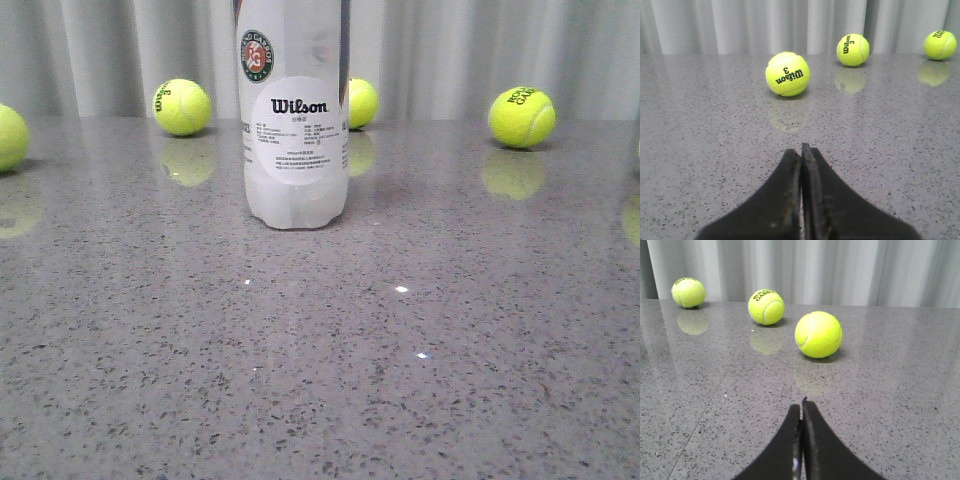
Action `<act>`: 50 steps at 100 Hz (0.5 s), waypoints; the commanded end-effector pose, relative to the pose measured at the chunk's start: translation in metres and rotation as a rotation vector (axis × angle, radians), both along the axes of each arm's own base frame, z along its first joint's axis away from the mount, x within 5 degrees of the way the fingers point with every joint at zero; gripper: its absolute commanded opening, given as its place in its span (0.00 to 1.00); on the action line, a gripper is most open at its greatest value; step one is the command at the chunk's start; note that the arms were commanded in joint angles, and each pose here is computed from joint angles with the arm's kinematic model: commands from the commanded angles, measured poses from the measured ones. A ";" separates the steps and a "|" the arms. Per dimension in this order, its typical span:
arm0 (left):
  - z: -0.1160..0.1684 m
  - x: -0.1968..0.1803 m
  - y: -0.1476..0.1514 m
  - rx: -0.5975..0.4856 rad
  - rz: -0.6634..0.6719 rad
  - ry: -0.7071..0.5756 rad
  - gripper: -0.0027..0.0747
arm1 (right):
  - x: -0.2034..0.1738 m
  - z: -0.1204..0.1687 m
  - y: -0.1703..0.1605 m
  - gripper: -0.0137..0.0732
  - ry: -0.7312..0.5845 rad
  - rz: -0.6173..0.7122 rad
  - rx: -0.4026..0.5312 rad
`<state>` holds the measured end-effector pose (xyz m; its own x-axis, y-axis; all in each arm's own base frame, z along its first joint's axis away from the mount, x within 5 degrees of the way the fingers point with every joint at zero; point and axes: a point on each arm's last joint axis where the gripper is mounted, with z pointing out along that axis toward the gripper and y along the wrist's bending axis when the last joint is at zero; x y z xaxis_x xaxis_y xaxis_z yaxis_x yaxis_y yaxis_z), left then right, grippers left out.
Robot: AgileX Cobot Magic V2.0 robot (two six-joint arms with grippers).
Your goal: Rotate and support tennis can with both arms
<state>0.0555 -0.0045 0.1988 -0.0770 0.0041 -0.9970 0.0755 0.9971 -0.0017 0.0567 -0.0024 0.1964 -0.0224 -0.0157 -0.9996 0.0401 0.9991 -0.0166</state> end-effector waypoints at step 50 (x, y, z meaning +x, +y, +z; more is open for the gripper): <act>-0.007 -0.001 0.001 -0.012 0.007 -0.065 0.01 | -0.003 0.015 0.000 0.09 -0.126 -0.005 -0.005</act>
